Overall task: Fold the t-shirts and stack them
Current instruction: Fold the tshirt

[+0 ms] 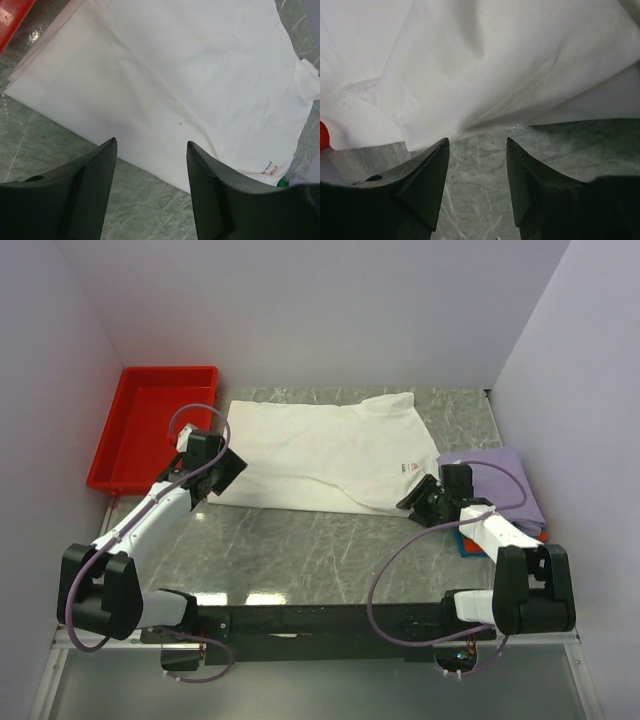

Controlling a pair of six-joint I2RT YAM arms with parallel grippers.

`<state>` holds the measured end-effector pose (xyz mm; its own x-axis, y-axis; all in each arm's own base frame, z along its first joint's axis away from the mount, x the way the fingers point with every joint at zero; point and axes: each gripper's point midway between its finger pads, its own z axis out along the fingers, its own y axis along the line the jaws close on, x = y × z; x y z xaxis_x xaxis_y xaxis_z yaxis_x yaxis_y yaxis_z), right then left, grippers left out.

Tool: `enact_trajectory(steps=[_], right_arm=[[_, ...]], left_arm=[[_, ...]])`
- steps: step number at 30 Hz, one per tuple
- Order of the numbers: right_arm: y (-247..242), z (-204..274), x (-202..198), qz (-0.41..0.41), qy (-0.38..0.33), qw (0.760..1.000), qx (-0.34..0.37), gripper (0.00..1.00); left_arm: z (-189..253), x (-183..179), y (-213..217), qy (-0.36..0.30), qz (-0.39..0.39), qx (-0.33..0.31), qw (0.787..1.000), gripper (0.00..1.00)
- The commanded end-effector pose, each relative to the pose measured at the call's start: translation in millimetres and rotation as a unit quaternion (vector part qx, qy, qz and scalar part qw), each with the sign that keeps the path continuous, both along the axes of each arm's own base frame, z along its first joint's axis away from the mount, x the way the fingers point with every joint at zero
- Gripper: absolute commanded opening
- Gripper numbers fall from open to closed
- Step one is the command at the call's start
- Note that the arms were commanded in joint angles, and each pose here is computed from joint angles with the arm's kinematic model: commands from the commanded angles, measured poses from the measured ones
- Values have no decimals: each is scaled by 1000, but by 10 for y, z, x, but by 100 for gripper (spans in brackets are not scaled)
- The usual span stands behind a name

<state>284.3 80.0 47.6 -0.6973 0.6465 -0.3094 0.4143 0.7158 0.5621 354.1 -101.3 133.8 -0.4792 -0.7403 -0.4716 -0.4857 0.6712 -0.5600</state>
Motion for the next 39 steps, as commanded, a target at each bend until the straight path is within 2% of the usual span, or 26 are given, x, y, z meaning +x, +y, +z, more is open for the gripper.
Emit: enact_trajectory(steps=[1, 4, 8, 10, 11, 14, 16, 17, 18, 21, 22, 25, 26, 29, 39], right_arm=[[27, 114, 248, -10, -27, 1000, 7, 56], [35, 82, 289, -15, -22, 1000, 10, 56], [64, 91, 342, -16, -22, 999, 19, 46], [71, 105, 373, -16, -23, 999, 21, 39], [77, 125, 394, -15, -26, 999, 23, 29], [107, 132, 431, -12, -24, 999, 28, 15], [136, 165, 467, -6, -27, 999, 31, 9], [144, 162, 473, -5, -25, 999, 31, 2], [160, 183, 488, -3, -28, 999, 31, 0], [192, 223, 501, 3, -30, 999, 32, 0], [195, 222, 496, 3, -28, 999, 26, 3], [187, 239, 423, 3, -28, 999, 22, 19], [166, 286, 411, -4, -36, 999, 19, 32], [163, 263, 315, -7, -34, 999, 23, 45], [154, 76, 282, -28, -4, 999, 24, 47]], left_arm=[[94, -25, -18, -21, -15, 3, 1000, 63], [96, -40, 7, -23, -13, 8, 1000, 63], [91, -50, 8, -24, -15, 9, 1000, 63], [77, -51, 14, -22, -14, 11, 1000, 63], [76, -48, 16, -23, -12, 10, 1000, 63], [71, -41, 14, -24, -13, 11, 1000, 62], [68, -39, 14, -23, -13, 12, 1000, 62], [64, -40, 15, -23, -14, 12, 1000, 62], [71, -33, 13, -24, -14, 13, 1000, 62], [64, -36, 14, -23, -15, 13, 1000, 62], [69, -38, 12, -24, -16, 13, 1000, 62], [55, -48, 27, -22, -15, 17, 1000, 62], [41, -54, 32, -21, -15, 19, 999, 62], [35, -52, 35, -21, -15, 20, 999, 62], [-6, -45, 18, -16, -17, 17, 1000, 61]])
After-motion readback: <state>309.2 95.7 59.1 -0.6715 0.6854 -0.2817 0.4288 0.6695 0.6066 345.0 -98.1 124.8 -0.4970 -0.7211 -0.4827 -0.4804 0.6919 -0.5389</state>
